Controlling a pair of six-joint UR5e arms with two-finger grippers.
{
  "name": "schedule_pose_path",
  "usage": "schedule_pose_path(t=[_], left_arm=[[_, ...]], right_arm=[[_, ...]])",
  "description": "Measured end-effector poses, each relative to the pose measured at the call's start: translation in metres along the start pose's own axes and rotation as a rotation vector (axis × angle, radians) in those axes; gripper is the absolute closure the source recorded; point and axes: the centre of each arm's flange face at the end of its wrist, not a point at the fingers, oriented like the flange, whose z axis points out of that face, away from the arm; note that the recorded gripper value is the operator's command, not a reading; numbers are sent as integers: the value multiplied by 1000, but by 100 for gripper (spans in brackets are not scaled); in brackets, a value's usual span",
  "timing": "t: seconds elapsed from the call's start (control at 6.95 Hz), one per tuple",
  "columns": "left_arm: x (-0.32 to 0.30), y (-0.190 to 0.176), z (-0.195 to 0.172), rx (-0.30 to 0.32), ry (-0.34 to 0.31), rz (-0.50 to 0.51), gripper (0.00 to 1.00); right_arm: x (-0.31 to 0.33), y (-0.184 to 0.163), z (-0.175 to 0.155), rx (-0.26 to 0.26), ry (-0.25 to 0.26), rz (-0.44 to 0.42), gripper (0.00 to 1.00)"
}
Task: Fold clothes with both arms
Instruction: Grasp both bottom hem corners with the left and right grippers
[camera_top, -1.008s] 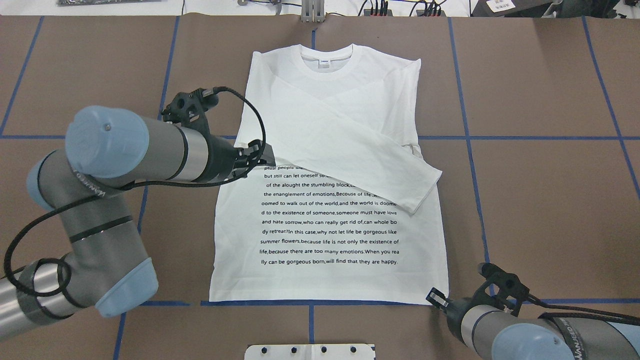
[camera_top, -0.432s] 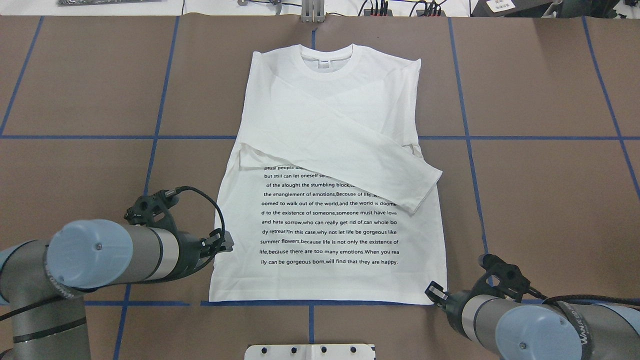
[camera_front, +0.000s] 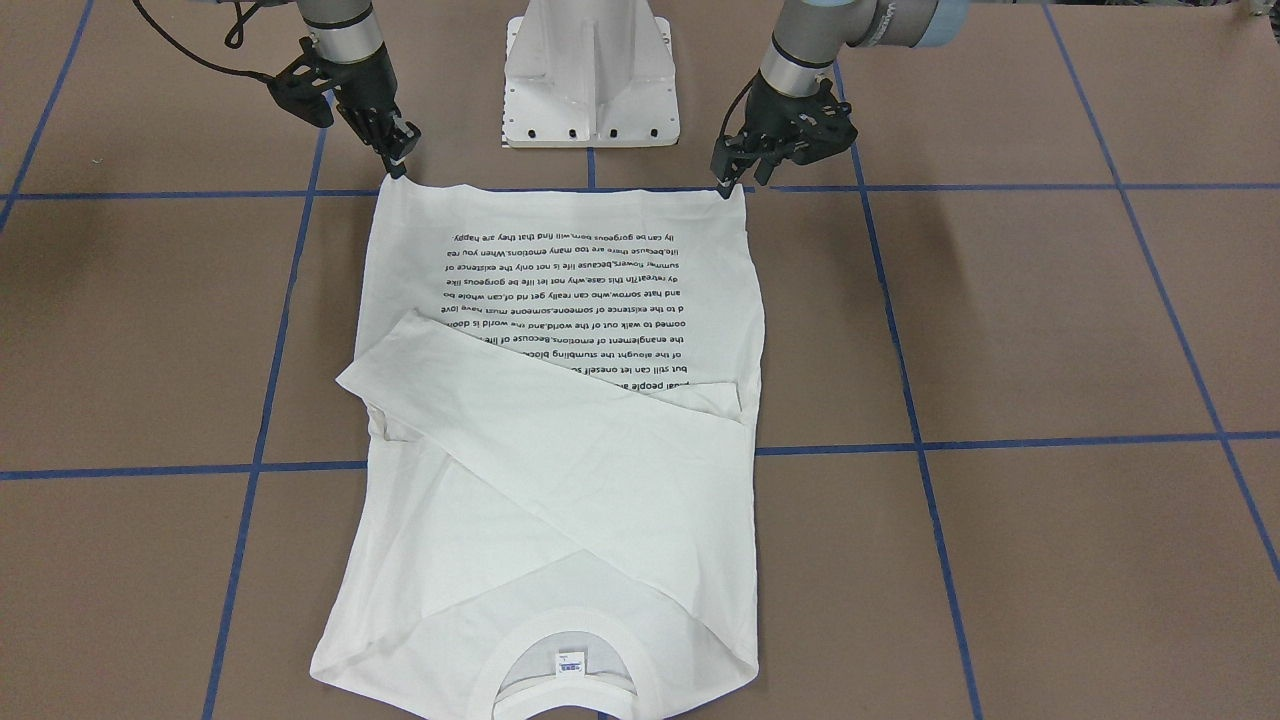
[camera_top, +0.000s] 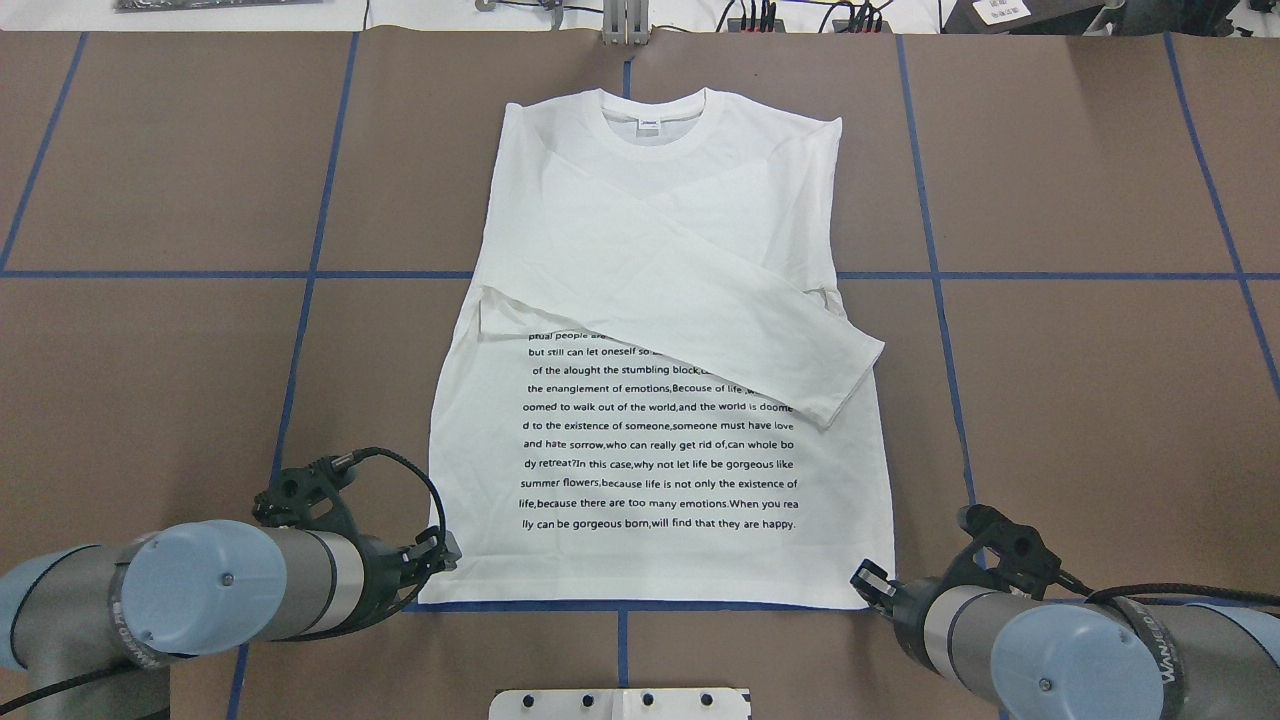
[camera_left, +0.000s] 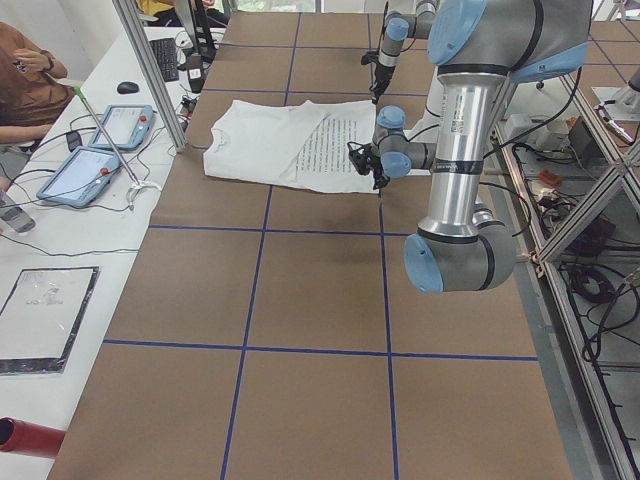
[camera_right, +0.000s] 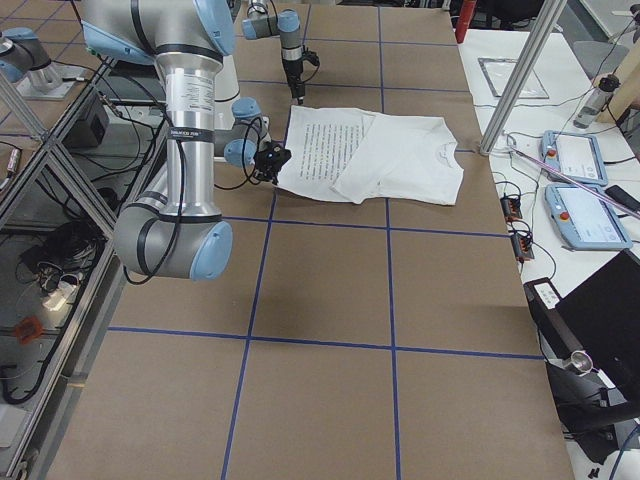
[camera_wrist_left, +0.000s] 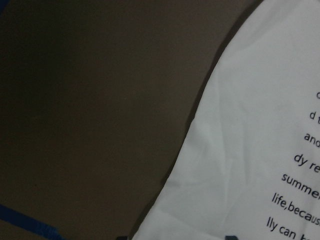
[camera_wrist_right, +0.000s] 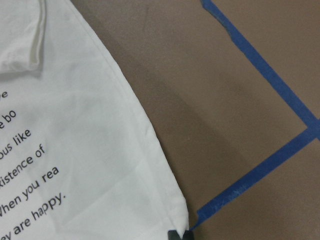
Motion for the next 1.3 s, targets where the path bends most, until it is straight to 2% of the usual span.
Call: schedule_pose_path(t=[0.43, 0.86, 1.01, 1.15, 1.3], left_arm=[[-5, 9, 15, -6, -29, 6, 34], [-9, 9, 25, -2, -48, 14, 44], [-10, 9, 28, -1, -54, 16, 61], [-10, 10, 30, -1, -57, 16, 100], [-10, 10, 31, -1, -57, 15, 100]], right_arm=[[0, 0, 0, 0, 0, 0, 100], [0, 0, 0, 0, 0, 0, 100], [0, 0, 0, -1, -1, 0, 100], [-1, 0, -1, 0, -2, 1, 100], [-1, -1, -1, 0, -3, 2, 100]])
